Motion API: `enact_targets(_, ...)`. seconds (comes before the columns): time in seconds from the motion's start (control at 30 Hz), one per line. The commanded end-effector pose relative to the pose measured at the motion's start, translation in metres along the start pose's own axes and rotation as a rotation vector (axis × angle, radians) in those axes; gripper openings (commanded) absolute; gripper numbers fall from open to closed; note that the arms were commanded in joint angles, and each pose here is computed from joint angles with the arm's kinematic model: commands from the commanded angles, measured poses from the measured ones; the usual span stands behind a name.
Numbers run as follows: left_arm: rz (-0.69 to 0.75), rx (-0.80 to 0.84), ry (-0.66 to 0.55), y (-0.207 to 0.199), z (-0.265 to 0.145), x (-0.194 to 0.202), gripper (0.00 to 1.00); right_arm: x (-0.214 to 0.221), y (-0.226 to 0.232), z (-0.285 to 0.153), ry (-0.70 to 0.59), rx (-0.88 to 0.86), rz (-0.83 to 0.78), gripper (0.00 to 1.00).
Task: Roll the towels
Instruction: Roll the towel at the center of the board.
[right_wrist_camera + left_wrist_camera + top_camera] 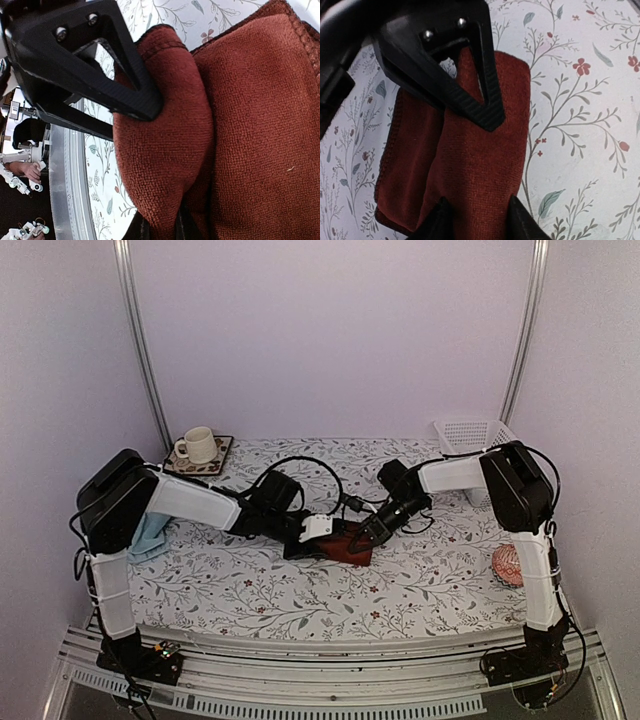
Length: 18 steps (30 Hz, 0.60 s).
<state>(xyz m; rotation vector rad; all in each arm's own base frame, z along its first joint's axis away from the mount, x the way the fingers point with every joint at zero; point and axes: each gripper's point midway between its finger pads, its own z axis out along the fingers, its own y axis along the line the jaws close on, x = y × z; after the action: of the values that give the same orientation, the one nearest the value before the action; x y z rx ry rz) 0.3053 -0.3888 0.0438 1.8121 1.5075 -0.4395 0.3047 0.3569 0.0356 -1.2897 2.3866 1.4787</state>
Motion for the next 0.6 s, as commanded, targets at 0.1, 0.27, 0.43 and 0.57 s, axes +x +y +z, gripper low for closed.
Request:
enact_targets(0.1, -0.027, 0.076, 0.106, -0.011, 0.023, 0.026, 0.12, 0.015, -0.014, 0.002, 0.038, 0.018, 0.067, 0.14)
enact_targets(0.27, -0.065, 0.123, 0.076, -0.005, 0.020, 0.020, 0.00, 0.011, -0.018, -0.010, 0.041, 0.110, 0.017, 0.33)
enact_targets(0.43, -0.117, 0.231, 0.004, -0.004, 0.004, 0.007, 0.00, 0.000, -0.011, -0.036, 0.004, 0.238, -0.139, 0.51)
enact_targets(0.57, -0.153, 0.288, -0.023, -0.003, -0.005, 0.001, 0.00, -0.004, -0.002, -0.057, -0.026, 0.366, -0.287, 0.67)
